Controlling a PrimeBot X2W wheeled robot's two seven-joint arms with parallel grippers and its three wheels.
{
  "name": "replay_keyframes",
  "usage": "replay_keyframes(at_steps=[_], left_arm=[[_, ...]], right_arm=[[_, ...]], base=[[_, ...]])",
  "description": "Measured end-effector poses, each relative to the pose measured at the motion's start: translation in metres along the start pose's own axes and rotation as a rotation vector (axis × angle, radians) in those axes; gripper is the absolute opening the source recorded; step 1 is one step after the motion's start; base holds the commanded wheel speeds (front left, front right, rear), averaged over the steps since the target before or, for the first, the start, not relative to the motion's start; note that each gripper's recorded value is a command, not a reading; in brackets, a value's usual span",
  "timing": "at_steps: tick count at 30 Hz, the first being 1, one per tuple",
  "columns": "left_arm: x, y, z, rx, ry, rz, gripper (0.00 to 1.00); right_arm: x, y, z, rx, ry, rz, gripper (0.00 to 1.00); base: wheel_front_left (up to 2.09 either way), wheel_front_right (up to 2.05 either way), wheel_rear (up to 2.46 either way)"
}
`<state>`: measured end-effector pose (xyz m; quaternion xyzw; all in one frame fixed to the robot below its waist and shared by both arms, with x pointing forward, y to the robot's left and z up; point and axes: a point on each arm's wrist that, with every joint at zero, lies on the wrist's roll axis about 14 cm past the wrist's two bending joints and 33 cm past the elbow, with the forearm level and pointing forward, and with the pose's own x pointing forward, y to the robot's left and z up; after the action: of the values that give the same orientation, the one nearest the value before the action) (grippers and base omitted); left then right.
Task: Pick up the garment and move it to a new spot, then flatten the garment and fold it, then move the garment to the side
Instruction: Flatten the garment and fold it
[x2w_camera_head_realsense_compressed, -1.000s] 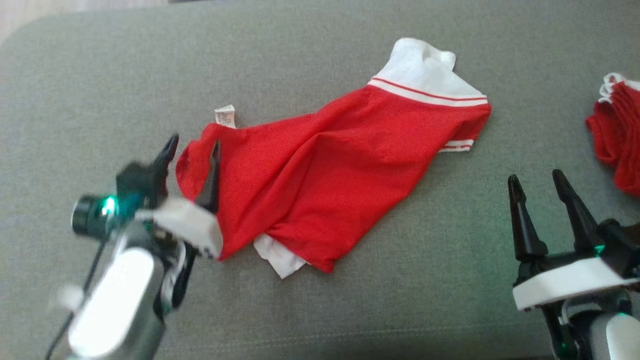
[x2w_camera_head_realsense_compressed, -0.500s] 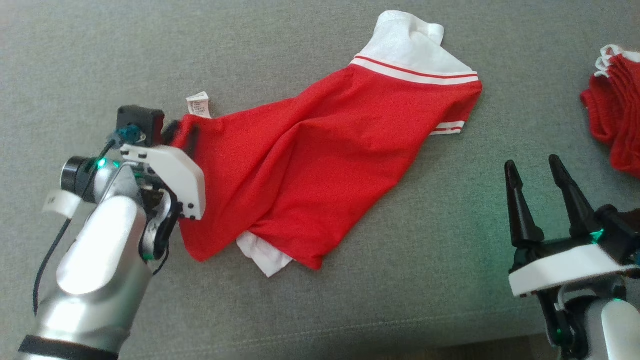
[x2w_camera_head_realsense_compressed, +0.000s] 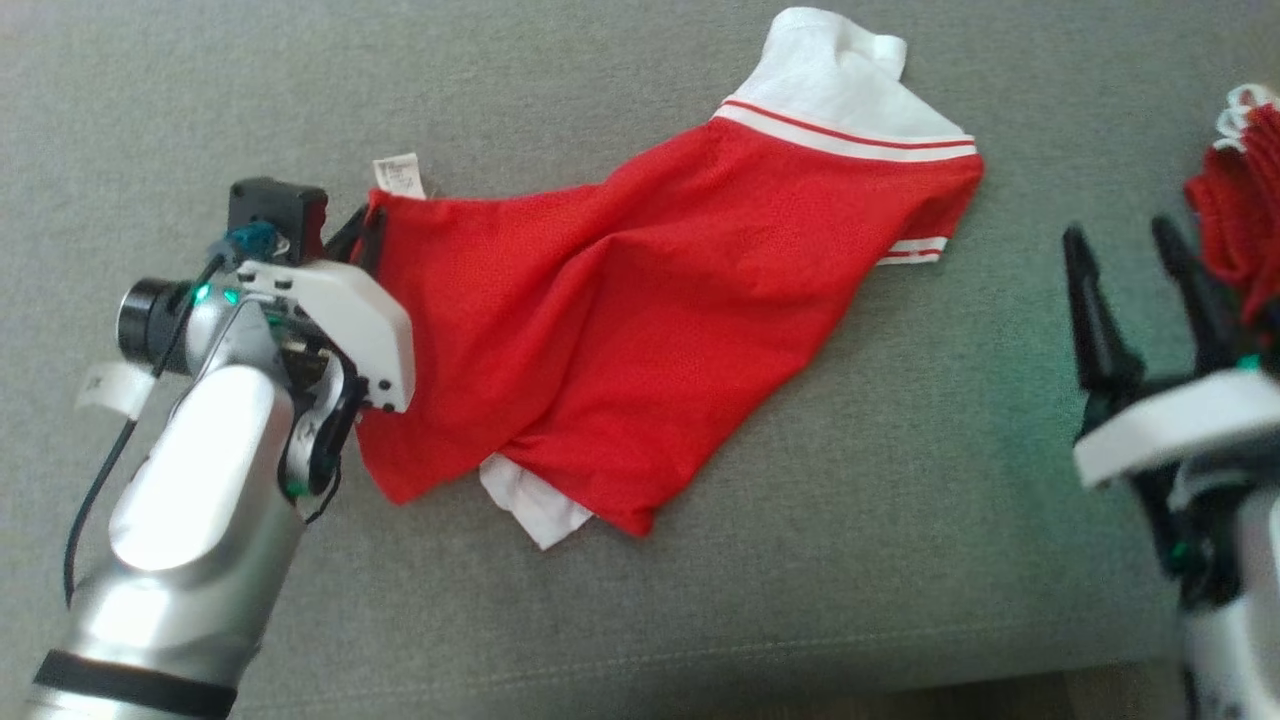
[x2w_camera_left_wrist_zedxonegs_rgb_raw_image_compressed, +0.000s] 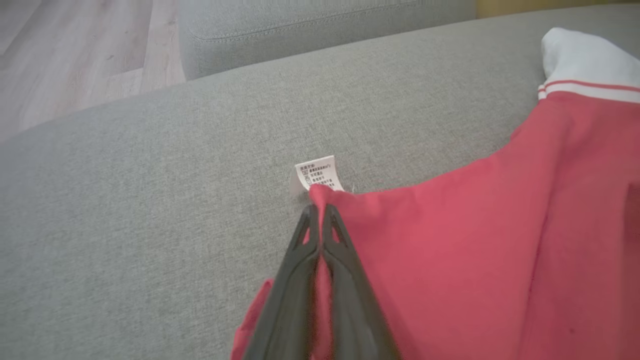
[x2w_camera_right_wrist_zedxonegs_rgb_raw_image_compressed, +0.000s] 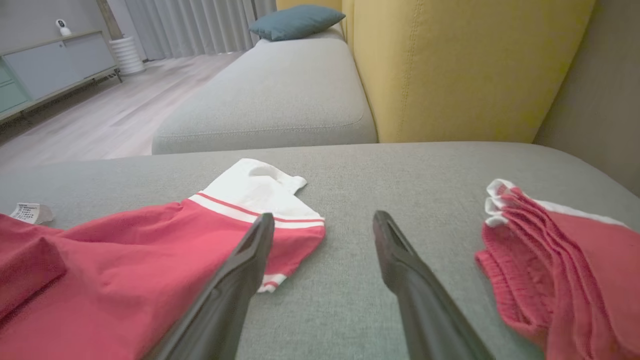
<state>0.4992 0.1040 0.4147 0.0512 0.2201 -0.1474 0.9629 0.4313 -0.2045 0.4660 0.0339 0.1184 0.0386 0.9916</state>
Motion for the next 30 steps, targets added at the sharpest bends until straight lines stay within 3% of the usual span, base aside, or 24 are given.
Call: replay_keyframes(at_steps=[8,17,25,30], left_arm=[[0.008,0.001,0.029,0.005,-0.106,-0.007,0.0],[0.015,0.002,0.025,-0.016,-0.126,-0.008,0.0],[0.024,0.002,0.013,-0.021,-0.114,-0.012,0.0],[0.025,0.003,0.009,-0.023,-0.114,-0.007,0.0]], right_arm=[[0.07,-0.009,0.007,-0.024,0.064,0.055,1.0],[0.147,0.0,-0.031,-0.039,0.252,0.115,1.0],[0.179,0.017,-0.068,-0.094,0.399,0.162,1.0],[0.186,0.017,-0.069,-0.138,0.449,0.175,1.0]], base=[[0.0,0.0,0.0],[0.0,0.0,0.0],[0.0,0.0,0.0],[0.0,0.0,0.0]])
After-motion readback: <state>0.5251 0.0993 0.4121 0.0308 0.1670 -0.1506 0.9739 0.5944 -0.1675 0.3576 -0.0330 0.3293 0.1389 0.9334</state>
